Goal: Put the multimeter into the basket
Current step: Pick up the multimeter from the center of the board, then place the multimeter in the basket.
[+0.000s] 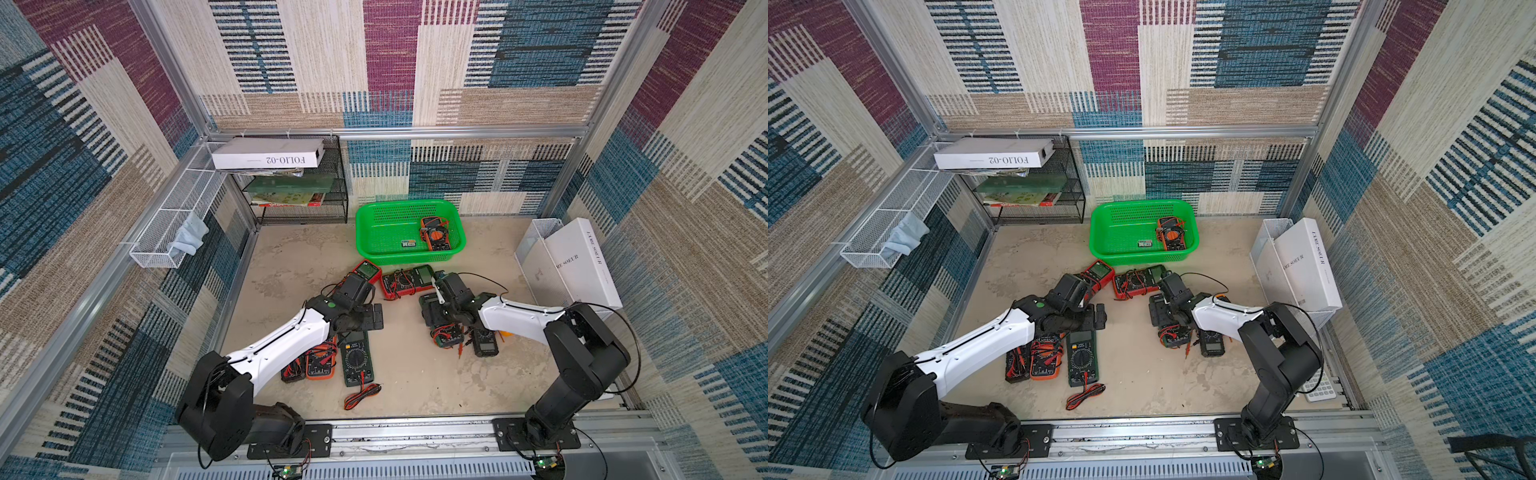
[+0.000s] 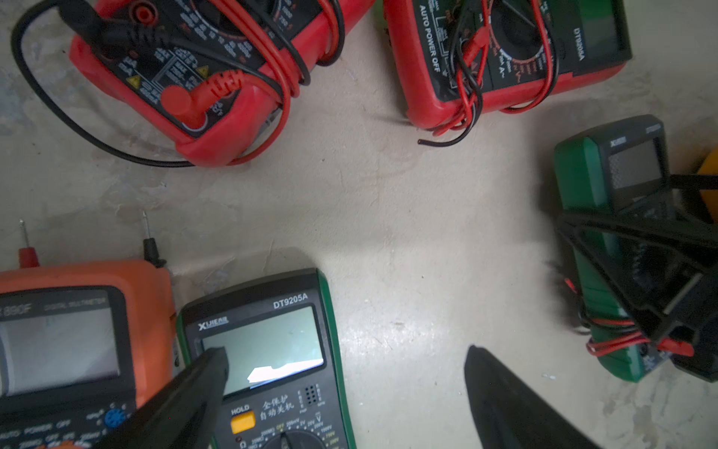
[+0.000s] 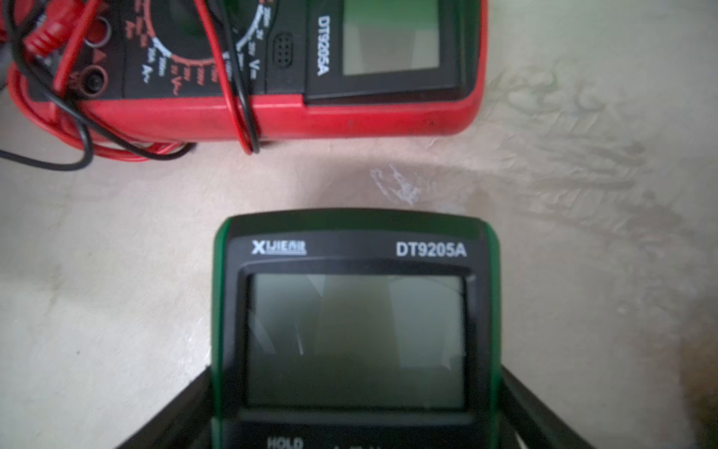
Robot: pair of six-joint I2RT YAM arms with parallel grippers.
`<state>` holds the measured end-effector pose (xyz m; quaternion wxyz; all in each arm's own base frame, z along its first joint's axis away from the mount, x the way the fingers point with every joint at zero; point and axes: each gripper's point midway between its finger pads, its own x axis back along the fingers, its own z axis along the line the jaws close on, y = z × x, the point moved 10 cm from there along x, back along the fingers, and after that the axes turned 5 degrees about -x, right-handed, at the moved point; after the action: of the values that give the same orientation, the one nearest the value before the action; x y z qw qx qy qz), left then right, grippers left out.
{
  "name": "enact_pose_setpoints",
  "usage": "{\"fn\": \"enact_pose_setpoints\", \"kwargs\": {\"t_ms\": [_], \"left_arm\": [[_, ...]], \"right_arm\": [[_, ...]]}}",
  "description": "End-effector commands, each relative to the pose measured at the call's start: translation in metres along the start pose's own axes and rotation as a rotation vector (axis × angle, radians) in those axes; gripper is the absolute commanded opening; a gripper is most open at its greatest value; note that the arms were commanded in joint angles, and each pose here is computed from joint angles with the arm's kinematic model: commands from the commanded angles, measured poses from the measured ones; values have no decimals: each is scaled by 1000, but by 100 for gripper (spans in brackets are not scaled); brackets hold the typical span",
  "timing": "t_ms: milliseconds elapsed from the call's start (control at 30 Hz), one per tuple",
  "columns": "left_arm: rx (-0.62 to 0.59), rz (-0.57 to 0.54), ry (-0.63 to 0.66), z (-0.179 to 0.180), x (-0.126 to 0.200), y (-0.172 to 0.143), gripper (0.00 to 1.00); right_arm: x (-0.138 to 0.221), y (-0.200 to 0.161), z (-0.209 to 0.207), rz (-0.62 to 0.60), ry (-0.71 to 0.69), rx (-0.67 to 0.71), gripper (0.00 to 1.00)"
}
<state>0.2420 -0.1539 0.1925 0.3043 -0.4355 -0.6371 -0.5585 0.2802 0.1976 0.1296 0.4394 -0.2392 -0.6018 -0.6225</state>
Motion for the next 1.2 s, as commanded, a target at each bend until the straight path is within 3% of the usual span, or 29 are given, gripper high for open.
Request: {"fn": "enact_pose_setpoints", "kwargs": {"t_ms": [0,233,833,1167], "left_arm": [[5,-40,6,-1,3,6,100],[7,-51,4,-1,8,7,100],[-13,-114,-27,-4,31,15,100],[-36,-135,-12,-2,42,16,100]], "right_arm": [[6,6,3,-18,26,-7,51],[19,11,4,-41,47,-10,42],[86,30,8,-198,121,-58,41],[117,59,18,-296,166,-56,41]]}}
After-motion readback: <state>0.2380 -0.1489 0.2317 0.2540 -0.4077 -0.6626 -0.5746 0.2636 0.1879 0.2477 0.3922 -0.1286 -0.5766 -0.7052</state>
